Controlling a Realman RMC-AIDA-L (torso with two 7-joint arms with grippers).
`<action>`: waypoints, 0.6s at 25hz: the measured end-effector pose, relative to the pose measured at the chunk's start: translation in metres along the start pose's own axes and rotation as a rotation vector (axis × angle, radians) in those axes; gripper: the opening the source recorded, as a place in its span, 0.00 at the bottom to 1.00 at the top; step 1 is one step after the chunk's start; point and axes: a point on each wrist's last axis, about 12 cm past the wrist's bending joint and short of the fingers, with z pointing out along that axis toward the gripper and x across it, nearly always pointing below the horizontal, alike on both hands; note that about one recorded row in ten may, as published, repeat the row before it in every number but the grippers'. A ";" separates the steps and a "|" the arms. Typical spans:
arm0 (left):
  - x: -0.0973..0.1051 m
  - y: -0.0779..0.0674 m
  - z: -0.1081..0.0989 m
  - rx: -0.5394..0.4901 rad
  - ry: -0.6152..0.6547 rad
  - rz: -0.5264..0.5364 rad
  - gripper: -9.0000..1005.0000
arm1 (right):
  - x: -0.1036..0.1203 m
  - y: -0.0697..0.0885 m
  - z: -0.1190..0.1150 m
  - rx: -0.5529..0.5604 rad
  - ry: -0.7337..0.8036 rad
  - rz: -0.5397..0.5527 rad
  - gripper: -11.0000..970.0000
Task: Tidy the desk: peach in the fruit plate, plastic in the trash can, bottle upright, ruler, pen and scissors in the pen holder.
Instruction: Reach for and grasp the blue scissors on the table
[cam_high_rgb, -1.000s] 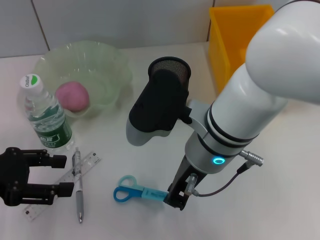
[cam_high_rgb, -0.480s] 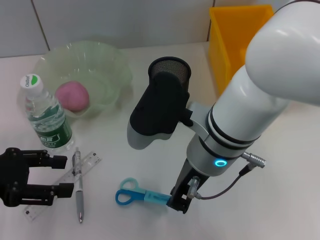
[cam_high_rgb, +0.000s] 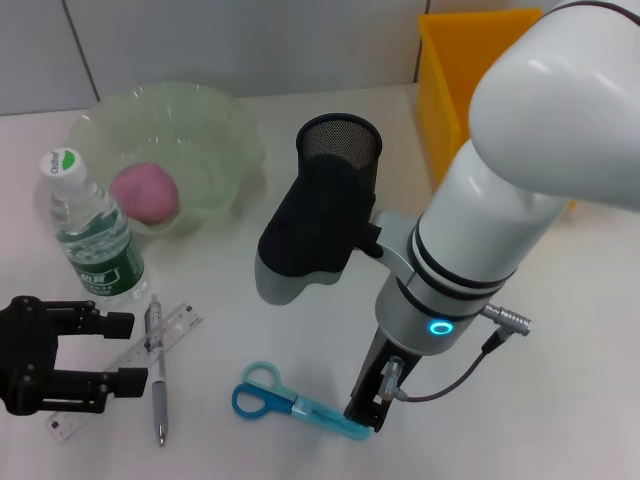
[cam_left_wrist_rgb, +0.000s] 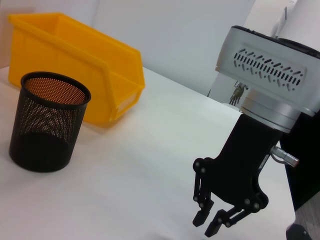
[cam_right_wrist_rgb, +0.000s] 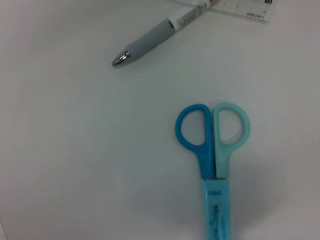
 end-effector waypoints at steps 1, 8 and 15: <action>0.000 0.000 0.000 0.001 0.000 0.000 0.75 | 0.000 0.000 0.000 0.000 0.004 -0.001 0.16; -0.001 0.000 0.000 0.003 0.000 0.000 0.75 | -0.004 0.001 0.000 -0.007 0.017 -0.008 0.17; -0.002 0.000 0.001 0.004 0.000 0.002 0.75 | -0.011 0.005 0.007 -0.047 0.053 -0.024 0.26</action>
